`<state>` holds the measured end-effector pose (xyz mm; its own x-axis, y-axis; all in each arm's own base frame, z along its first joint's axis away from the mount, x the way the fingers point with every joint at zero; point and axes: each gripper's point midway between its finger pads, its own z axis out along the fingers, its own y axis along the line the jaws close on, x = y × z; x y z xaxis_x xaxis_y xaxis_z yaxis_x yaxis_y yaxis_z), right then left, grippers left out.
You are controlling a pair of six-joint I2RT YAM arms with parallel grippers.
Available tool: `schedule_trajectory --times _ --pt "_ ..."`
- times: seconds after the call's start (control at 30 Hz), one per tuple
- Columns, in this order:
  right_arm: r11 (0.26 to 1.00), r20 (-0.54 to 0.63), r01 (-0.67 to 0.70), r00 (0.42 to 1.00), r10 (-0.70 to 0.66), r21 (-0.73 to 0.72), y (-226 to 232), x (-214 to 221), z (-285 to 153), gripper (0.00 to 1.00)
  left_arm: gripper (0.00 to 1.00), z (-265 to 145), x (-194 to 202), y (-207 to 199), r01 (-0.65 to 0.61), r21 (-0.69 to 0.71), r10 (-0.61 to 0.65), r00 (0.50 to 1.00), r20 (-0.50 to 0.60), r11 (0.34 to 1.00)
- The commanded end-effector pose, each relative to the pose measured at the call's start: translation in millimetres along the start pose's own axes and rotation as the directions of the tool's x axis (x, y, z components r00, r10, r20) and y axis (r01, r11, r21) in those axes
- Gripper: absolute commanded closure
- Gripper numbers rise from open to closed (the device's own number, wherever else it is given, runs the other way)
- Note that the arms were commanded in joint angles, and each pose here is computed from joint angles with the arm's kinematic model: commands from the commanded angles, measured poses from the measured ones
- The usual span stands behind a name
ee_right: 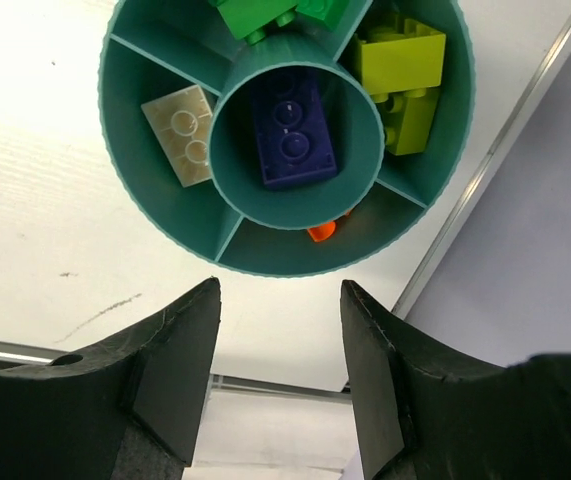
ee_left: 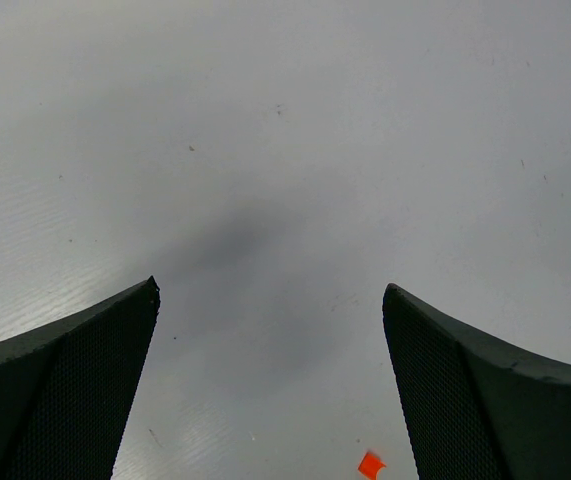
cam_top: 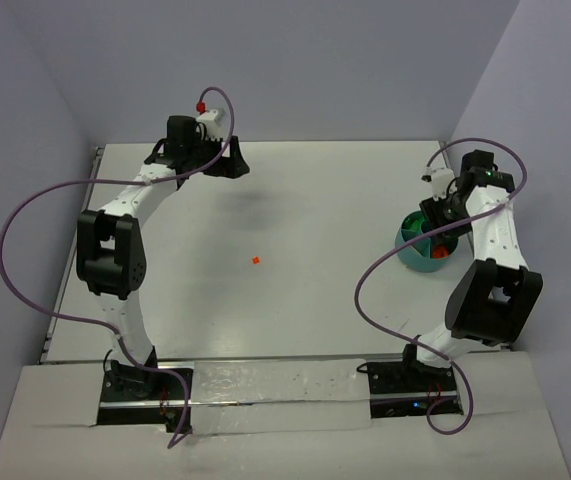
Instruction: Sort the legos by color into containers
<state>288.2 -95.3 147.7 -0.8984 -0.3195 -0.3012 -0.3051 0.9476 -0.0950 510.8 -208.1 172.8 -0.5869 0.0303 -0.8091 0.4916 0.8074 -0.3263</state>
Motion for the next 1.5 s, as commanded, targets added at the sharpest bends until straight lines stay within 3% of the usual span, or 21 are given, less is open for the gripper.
schedule_trajectory --times 0.0,0.23,0.33,0.57,0.67,0.8,0.97,1.2,1.47 --pt "1.000 0.040 0.006 0.999 -0.006 0.000 0 -15 -12 0.42 0.01 -19 -29 -13 -0.041 0.029 0.039 0.996 0.080 0.999" --pt "0.996 0.210 0.080 0.974 -0.088 0.047 15 -57 -63 0.42 0.01 -28 -30 -12 -0.023 0.056 0.018 0.994 0.104 0.998" --pt "0.979 0.286 0.204 0.937 -0.199 0.013 62 -100 -74 0.42 0.01 -39 -35 -11 0.007 0.090 -0.019 0.991 0.131 0.996" --pt "0.860 0.318 0.457 0.869 -0.378 -0.227 203 -168 -18 0.44 0.01 -58 -42 15 0.074 0.073 -0.084 0.986 0.146 0.995" --pt "0.777 0.356 0.569 0.808 -0.469 -0.269 257 -196 3 0.45 0.01 -64 -38 23 0.093 0.053 -0.100 0.984 0.145 0.994" --pt "0.667 0.402 0.695 0.711 -0.577 -0.270 322 -217 23 0.49 0.01 -72 -31 33 0.119 0.028 -0.122 0.983 0.137 0.992" --pt "0.604 0.328 0.731 0.682 -0.653 -0.317 387 -207 56 0.54 0.01 -90 -25 57 0.169 -0.044 -0.160 0.975 0.156 0.985" --pt "0.727 0.180 0.564 0.821 -0.541 -0.392 418 -168 77 0.48 0.01 -102 -7 79 0.213 -0.097 -0.200 0.971 0.130 0.972" --pt "0.860 0.050 0.396 0.914 -0.402 -0.322 423 -143 96 0.50 0.01 -102 14 92 0.229 -0.114 -0.221 0.972 0.078 0.967"
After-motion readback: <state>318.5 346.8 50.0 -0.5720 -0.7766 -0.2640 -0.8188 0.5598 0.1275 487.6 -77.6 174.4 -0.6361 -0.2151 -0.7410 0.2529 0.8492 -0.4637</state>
